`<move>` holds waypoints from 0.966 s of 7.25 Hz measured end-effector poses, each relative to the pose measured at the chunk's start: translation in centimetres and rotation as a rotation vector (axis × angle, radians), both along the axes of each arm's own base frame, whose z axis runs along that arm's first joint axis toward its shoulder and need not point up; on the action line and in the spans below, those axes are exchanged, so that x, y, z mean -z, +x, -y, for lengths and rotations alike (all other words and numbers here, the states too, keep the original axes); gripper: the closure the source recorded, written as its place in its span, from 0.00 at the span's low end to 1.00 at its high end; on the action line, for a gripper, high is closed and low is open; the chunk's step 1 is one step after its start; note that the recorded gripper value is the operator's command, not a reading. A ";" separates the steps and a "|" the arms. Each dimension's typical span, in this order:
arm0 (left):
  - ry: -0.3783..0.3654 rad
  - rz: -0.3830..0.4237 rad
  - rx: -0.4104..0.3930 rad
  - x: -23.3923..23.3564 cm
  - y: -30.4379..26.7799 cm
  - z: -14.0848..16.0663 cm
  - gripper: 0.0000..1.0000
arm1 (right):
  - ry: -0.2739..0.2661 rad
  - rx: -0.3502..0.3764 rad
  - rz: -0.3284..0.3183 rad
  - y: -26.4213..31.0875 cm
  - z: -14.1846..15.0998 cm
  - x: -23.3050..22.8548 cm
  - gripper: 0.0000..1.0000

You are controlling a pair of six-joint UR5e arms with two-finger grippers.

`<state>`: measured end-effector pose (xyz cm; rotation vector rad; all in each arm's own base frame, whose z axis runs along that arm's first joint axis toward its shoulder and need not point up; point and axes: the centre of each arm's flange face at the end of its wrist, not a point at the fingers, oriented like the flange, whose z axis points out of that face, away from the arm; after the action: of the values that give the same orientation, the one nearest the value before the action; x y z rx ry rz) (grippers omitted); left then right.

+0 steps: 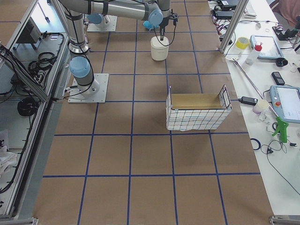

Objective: Open trash can with right arm
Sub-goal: 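Press the right gripper on the lid's far edge to flip it open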

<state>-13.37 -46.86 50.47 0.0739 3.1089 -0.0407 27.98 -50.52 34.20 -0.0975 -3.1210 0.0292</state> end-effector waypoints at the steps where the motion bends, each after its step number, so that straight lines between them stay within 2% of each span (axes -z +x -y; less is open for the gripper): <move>1: 0.000 0.000 0.000 0.0 0.0 0.0 0.00 | 0.012 -0.007 -0.002 0.1 -0.1 1.2 1.00; 5: 0.000 0.000 0.000 0.0 0.0 0.0 0.00 | 0.047 -0.015 -0.008 0.1 -0.3 3.3 1.00; 7: 0.000 0.000 0.000 0.0 0.0 0.0 0.00 | 0.042 -0.014 -0.009 0.1 -0.3 3.0 0.01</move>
<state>-13.38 -46.86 50.47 0.0745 3.1089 -0.0407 28.07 -50.18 31.24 -0.0746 -3.1114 -0.0355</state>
